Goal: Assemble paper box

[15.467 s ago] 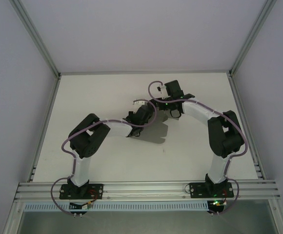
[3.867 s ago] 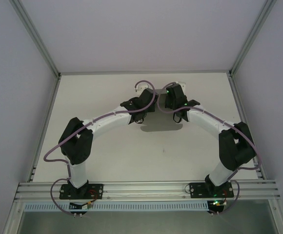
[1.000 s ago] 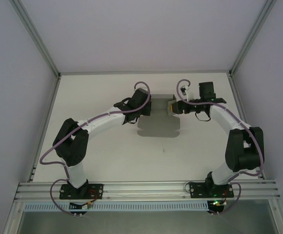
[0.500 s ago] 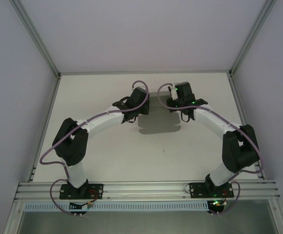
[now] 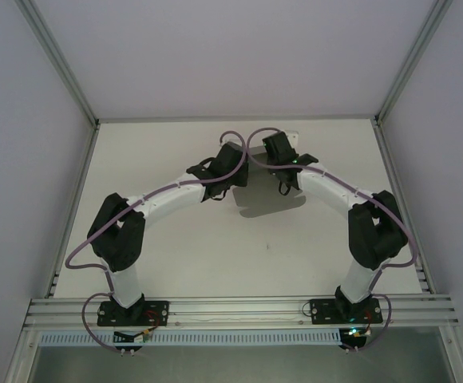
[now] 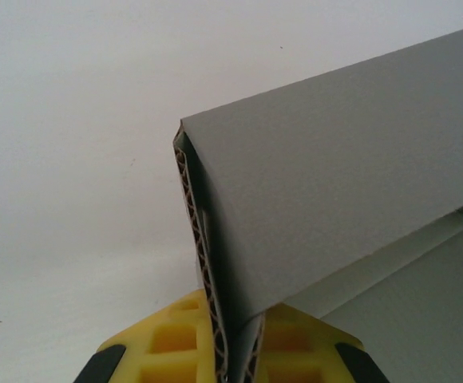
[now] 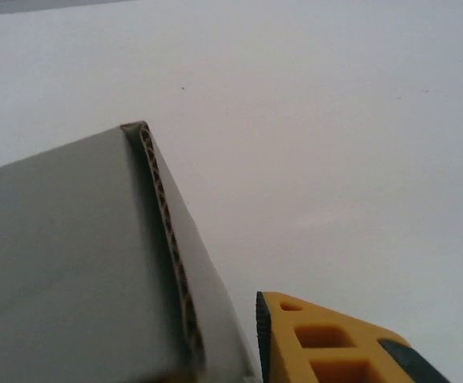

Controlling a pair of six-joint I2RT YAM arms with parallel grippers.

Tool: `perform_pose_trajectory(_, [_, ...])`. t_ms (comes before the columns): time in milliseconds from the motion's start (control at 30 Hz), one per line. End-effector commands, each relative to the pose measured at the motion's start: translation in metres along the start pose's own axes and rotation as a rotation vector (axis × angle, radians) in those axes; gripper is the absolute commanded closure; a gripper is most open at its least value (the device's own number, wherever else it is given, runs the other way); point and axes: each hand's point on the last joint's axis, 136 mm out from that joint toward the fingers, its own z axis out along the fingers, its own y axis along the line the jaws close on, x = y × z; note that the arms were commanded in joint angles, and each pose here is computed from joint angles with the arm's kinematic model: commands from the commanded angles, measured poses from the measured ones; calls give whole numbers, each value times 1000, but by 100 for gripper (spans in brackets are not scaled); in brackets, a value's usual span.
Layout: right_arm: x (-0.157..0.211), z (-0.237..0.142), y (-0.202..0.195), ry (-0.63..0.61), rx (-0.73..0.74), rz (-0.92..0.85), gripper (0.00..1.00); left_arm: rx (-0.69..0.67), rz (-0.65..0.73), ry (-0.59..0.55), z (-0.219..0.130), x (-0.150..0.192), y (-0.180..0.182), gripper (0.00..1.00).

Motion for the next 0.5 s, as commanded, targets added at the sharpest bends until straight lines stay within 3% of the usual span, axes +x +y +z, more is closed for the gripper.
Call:
perform_pose_trajectory(0, [-7, 4, -6, -35, -21, 51, 76, 36, -21, -26, -12, -15, -9, 100])
perform_pose_trajectory(133, [-11, 0, -6, -48, -31, 25, 78, 37, -17, -24, -13, -14, -8, 100])
perform_pose_trajectory(300, [-12, -3, 5, -54, -106, -5, 71, 62, -10, -12, -13, -12, -13, 100])
perform_pose_trajectory(467, [-14, -5, 6, -60, -115, -41, 73, 74, 0, -7, -15, -10, -15, 100])
